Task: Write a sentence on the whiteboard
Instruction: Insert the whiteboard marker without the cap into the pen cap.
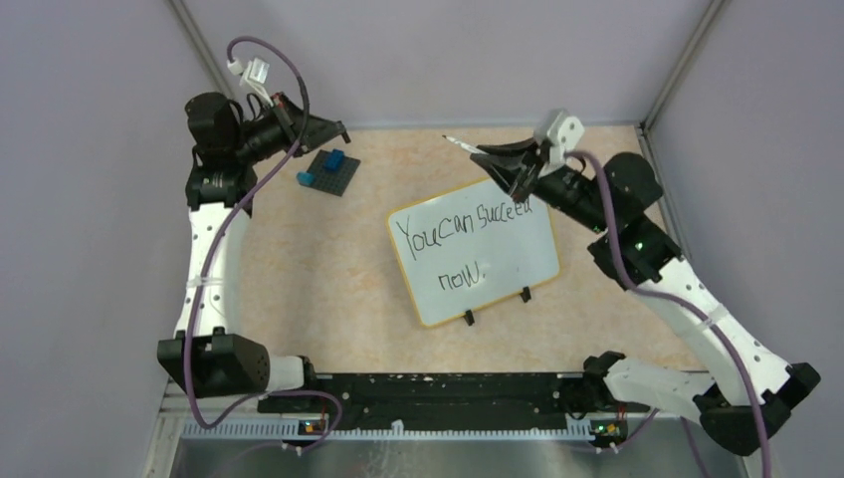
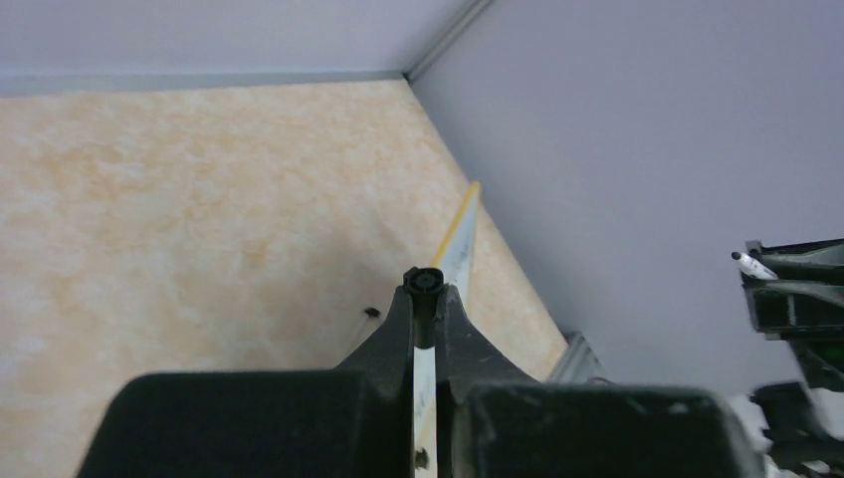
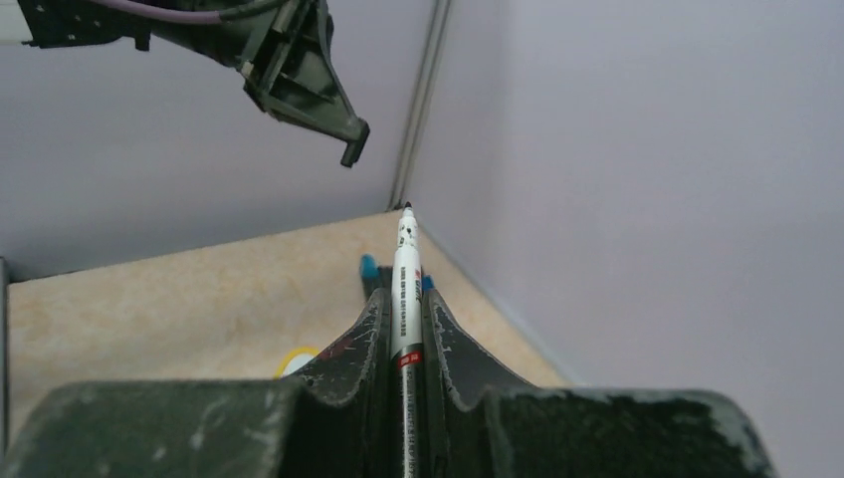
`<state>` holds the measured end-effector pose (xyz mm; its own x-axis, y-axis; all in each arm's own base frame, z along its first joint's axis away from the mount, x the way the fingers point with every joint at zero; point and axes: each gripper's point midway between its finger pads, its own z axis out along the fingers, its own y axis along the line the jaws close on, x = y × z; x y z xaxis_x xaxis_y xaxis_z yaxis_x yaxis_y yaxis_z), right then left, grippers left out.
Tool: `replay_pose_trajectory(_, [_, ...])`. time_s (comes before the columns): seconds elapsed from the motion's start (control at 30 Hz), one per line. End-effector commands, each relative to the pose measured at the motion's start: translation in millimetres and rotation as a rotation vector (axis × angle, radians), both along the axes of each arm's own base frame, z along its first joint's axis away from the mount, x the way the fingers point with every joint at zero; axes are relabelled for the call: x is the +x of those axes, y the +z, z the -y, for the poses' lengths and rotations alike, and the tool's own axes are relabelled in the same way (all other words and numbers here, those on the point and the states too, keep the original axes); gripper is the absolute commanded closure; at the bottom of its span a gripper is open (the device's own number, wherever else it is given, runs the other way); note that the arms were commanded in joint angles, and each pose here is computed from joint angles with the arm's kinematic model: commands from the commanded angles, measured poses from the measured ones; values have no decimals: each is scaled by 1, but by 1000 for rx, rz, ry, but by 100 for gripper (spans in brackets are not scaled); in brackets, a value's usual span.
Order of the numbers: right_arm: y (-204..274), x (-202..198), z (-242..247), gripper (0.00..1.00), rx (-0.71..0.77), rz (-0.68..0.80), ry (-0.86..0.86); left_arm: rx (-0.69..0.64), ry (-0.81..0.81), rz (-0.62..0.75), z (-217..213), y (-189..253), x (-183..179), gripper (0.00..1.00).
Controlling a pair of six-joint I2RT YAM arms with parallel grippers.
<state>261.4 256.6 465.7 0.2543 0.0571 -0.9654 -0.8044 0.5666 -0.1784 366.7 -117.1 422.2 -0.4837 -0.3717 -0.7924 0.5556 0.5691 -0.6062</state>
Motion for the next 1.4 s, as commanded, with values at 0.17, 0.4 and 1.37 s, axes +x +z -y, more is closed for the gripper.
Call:
replay_pose_trajectory(0.17, [46,-4,0,100,-24,685,-339,-402,-156,-115,22,33,-52,100])
replay_pose_trajectory(0.4, [23,-32,-42,100,-182,866,-305,-509,-159,-48,19,48,-64,100])
replay_pose_trajectory(1.37, [-19,-56,-86,100,-419,1116,-420,-590,-318,-77,64,45,-102,100])
